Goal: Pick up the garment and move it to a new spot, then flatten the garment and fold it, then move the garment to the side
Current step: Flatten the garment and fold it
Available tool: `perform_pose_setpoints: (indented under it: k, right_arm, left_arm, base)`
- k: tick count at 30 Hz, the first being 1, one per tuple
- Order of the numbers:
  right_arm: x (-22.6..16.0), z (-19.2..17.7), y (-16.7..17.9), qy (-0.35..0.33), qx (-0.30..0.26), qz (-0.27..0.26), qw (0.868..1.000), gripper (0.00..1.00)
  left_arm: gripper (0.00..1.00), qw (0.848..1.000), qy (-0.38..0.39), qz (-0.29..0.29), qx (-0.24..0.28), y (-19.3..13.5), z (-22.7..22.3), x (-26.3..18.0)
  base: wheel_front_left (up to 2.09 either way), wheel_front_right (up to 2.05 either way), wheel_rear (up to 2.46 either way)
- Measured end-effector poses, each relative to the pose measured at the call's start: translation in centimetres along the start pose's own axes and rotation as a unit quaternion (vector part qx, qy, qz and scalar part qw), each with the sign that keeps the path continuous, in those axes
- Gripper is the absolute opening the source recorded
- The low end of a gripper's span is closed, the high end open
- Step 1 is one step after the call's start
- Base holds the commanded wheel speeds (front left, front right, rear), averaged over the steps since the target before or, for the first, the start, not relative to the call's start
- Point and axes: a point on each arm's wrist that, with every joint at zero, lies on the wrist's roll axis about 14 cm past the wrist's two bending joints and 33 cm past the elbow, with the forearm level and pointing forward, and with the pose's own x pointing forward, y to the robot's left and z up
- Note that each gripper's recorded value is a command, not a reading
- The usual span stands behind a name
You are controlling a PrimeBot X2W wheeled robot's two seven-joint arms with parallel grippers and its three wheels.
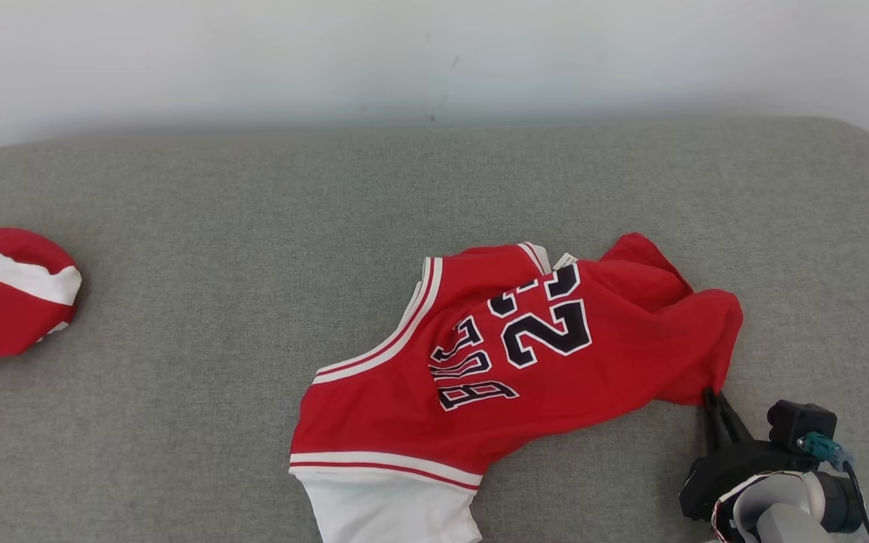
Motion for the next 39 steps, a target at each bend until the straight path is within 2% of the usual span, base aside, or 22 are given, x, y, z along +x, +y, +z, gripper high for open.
perform_pose_setpoints:
  k: [2, 6, 11, 15, 20, 22, 27, 30, 34, 39]
  right_arm:
    - [0.0, 0.4, 0.0, -0.005, 0.004, 0.000, 1.000, 0.00]
    - [-0.2, 1.6, 0.2, -0.025, 0.002, 0.005, 1.000, 0.00]
    - [-1.5, 2.2, 0.6, -0.048, 0.000, 0.019, 0.999, 0.00]
    - [-3.2, 1.8, 1.2, -0.054, -0.018, 0.043, 0.997, 0.00]
    - [-4.1, 3.2, 2.7, -0.079, -0.030, 0.080, 0.993, 0.00]
    - [-4.3, 3.9, 3.5, -0.089, -0.035, 0.097, 0.991, 0.00]
    - [-3.7, 7.7, 5.1, -0.133, -0.045, 0.138, 0.980, 0.00]
    - [-2.9, 10.8, 5.4, -0.164, -0.049, 0.151, 0.974, 0.00]
    - [-1.3, 15.5, 5.8, -0.197, -0.043, 0.162, 0.966, 0.00]
    - [1.3, 20.4, 7.0, -0.207, -0.030, 0.179, 0.961, 0.00]
  left_arm:
    - [0.00, 1.000, 0.002, -0.003, -0.010, -0.4, -0.2, 0.0]
    - [0.00, 1.000, -0.014, -0.010, 0.005, -0.6, 1.0, 0.2]
    - [0.00, 0.995, -0.103, 0.006, -0.001, 0.4, 6.2, -0.3]
    - [0.00, 0.986, -0.167, 0.019, 0.017, 1.2, 9.7, -2.1]
    - [0.00, 0.975, -0.221, 0.009, 0.018, 0.8, 13.4, -2.5]
    - [0.00, 0.971, -0.235, -0.013, 0.043, -0.1, 15.0, -2.1]
    - [0.00, 0.948, -0.294, -0.064, 0.107, -1.7, 22.0, -0.6]
    - [0.00, 0.923, -0.343, -0.086, 0.150, -2.4, 27.8, -0.1]
    - [0.00, 0.895, -0.390, -0.121, 0.179, -4.7, 35.0, 0.7]
    - [0.00, 0.874, -0.420, -0.135, 0.202, -6.5, 42.4, 2.0]
  base:
    - [0.00, 0.00, 0.00]
    - [0.00, 0.00, 0.00]
    - [0.00, 0.00, 0.00]
    - [0.00, 0.00, 0.00]
    - [0.00, 0.00, 0.00]
    - [0.00, 0.00, 0.00]
    - [0.00, 0.00, 0.00]
    - [0.00, 0.00, 0.00]
    - [0.00, 0.00, 0.00]
    - [0.00, 0.00, 0.00]
